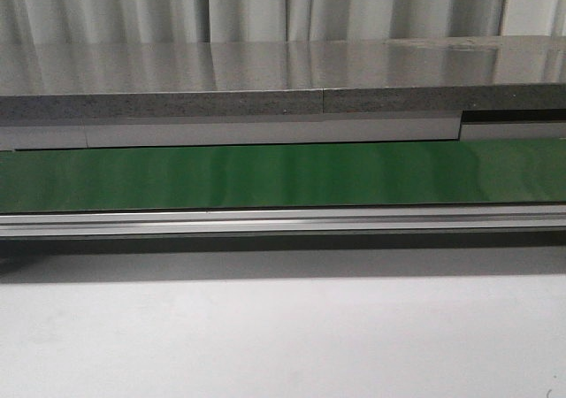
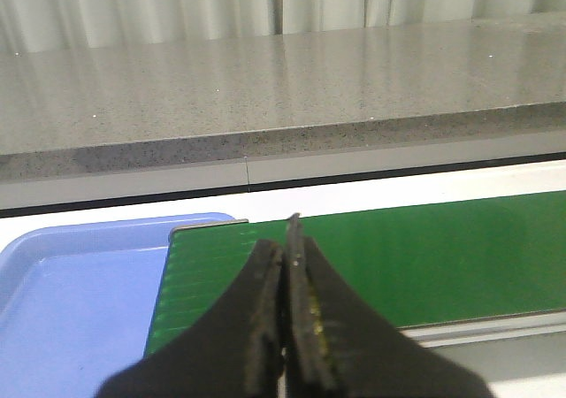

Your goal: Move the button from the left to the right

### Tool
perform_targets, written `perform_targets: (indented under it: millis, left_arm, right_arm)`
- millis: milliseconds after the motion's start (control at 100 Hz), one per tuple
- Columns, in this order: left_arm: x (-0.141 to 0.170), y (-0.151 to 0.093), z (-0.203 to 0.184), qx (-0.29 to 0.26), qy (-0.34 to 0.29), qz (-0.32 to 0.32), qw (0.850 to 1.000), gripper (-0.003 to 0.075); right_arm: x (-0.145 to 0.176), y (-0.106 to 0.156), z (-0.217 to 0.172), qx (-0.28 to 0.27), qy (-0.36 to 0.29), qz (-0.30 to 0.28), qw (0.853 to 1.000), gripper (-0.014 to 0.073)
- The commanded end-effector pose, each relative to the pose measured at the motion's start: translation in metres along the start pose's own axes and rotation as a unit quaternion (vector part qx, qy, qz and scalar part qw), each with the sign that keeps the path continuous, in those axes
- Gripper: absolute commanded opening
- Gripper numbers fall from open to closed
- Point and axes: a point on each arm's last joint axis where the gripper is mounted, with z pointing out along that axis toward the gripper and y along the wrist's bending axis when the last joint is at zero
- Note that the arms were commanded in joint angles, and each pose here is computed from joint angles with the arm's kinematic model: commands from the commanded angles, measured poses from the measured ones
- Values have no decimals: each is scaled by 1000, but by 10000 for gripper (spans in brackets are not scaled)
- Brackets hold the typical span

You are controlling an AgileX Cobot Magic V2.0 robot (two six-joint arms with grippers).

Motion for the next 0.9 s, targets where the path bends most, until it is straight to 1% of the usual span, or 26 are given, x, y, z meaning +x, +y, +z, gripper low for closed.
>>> perform_targets:
  millis: [0, 650, 760, 890]
  left_arm:
    - [-16, 1, -1, -1, -51, -5, 999, -20]
    - [-14, 1, -1, -1, -49, -5, 999, -20]
    - [-11, 1, 0, -6, -67, 13, 998, -20]
    - [0, 1, -3, -10, -91, 14, 996, -20]
  right_arm:
    - [-14, 0, -3, -1, -61, -3, 998, -68]
    - [-14, 0, -3, -1, -61, -3, 998, -68]
    - [-14, 0, -3, -1, -61, -3, 998, -68]
    - [-14, 0, -3, -1, -61, -3, 998, -68]
